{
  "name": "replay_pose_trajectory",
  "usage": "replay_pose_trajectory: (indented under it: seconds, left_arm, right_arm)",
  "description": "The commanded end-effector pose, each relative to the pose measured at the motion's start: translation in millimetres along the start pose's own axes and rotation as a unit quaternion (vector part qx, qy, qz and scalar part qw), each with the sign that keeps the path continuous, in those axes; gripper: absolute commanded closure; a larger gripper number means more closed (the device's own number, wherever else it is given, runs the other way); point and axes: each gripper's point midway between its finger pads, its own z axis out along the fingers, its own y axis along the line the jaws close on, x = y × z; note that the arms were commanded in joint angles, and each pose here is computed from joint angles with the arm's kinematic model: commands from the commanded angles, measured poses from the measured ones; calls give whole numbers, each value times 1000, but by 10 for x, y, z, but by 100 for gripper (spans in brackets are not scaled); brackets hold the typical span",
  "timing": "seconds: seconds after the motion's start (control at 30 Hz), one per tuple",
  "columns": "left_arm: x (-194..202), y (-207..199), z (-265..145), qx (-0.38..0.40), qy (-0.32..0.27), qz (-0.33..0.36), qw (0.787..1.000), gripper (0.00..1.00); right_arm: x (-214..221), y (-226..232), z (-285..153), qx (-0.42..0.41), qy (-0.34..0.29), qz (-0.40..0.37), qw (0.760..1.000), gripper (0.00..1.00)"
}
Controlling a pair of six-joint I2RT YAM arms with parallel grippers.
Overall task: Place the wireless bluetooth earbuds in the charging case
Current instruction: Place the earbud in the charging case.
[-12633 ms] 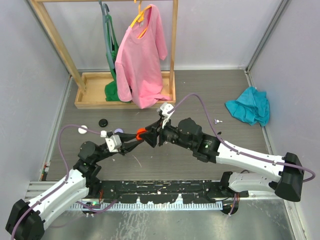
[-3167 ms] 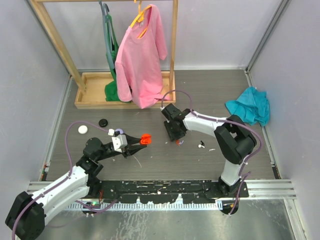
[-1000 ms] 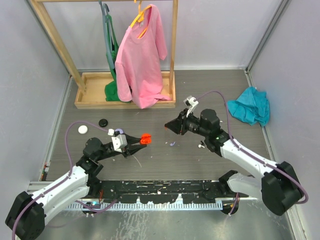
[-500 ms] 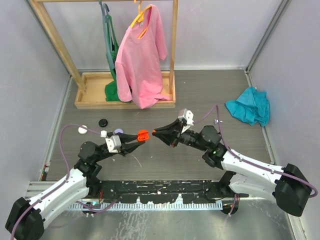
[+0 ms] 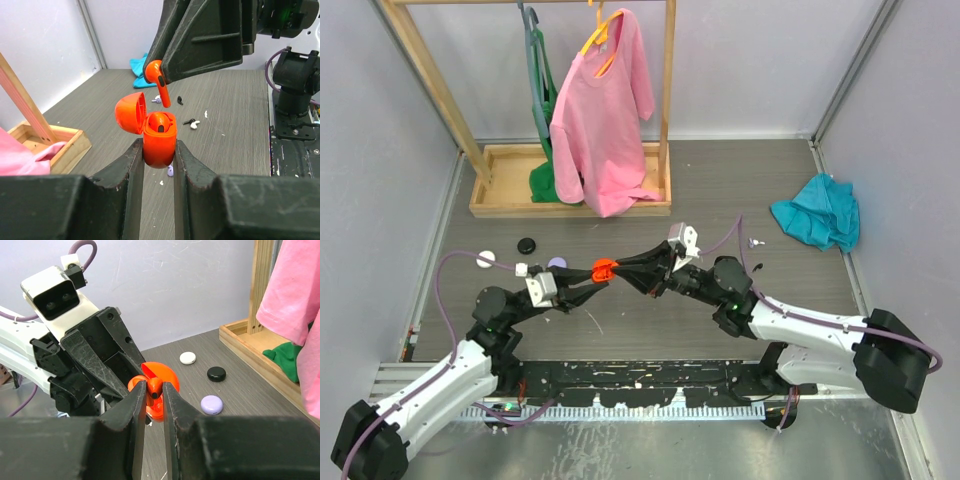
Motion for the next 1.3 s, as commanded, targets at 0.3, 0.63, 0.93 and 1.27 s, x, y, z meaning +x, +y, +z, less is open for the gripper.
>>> replay_pose_trajectory:
  seconds: [0.3,0.63,0.93,1.27]
  left_arm:
    - [-261,-7,15,1,-45,20,999,100]
    - [-279,-10,9,0,-48,21,999,100]
    - [-321,-23,-7,0,-56,23,998,100]
    - [-322,-34,-13,2,-57,22,998,100]
  right_arm:
    - [-217,112,146,-24,-57,21,998,88]
    - [-95,154,142,-35,-46,38,998,87]
    - [40,24,66,2,-37,43,998,80]
    - [118,11,76,3,-27,49,998,74]
